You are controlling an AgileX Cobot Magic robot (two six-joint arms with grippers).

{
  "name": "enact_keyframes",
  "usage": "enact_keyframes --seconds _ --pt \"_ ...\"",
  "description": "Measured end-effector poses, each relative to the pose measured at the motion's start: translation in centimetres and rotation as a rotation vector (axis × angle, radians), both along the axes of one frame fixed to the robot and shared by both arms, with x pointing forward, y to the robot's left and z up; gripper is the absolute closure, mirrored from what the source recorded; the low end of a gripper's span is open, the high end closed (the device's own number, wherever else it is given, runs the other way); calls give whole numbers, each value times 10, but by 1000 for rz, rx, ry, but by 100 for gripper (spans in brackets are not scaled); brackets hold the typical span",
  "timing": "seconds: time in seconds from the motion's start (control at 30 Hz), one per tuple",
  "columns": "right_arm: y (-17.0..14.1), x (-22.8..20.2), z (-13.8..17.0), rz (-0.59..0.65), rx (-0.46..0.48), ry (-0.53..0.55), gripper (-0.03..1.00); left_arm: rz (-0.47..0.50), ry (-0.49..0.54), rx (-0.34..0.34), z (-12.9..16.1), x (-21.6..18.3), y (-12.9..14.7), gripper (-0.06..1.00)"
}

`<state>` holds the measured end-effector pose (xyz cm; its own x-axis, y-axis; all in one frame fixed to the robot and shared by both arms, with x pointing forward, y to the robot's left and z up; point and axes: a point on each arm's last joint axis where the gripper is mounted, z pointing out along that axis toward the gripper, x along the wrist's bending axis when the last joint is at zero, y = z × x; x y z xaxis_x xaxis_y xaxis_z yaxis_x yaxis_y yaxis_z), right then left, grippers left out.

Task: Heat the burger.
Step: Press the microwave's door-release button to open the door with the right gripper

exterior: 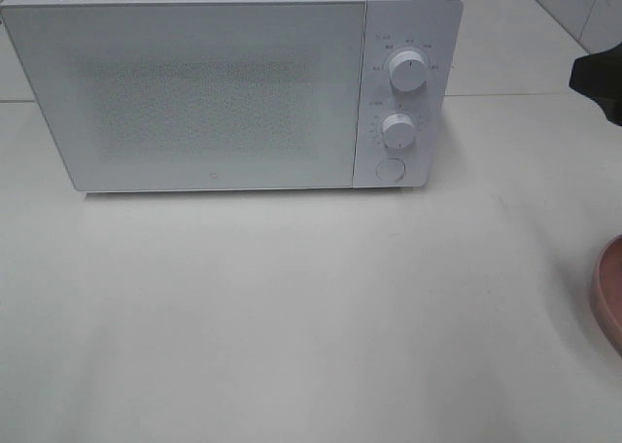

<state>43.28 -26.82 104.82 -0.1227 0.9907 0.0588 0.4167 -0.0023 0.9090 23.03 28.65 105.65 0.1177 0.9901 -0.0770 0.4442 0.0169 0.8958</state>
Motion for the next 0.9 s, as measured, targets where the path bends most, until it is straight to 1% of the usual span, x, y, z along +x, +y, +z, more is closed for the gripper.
enact_keyframes --seconds 0.17,0.23,0.33,0.4,0.5,0.57,0.7,0.77,0.9 --pt "3 12 -5 25 -27 -27 24 0 0 0 0 0 0 -4" --pt "6 21 -8 51 -42 -73 24 0 -1 0 0 0 0 -4" --pt "7 22 -10 58 -40 -89 24 0 -1 0 0 0 0 -4" --pt "10 24 -22 86 -27 -150 24 0 -1 0 0 0 0 -4" --pt "10 23 -26 92 -26 -164 24 0 -1 0 0 0 0 -4" --pt "10 20 -34 85 -7 -190 24 0 -1 0 0 0 0 -4" --pt "7 17 -46 57 8 -201 24 0 -1 0 0 0 0 -4" --pt "5 15 -56 32 18 -190 24 0 -1 0 0 0 0 -4" --pt "2 12 -65 1 36 -167 24 0 -1 0 0 0 0 -4"
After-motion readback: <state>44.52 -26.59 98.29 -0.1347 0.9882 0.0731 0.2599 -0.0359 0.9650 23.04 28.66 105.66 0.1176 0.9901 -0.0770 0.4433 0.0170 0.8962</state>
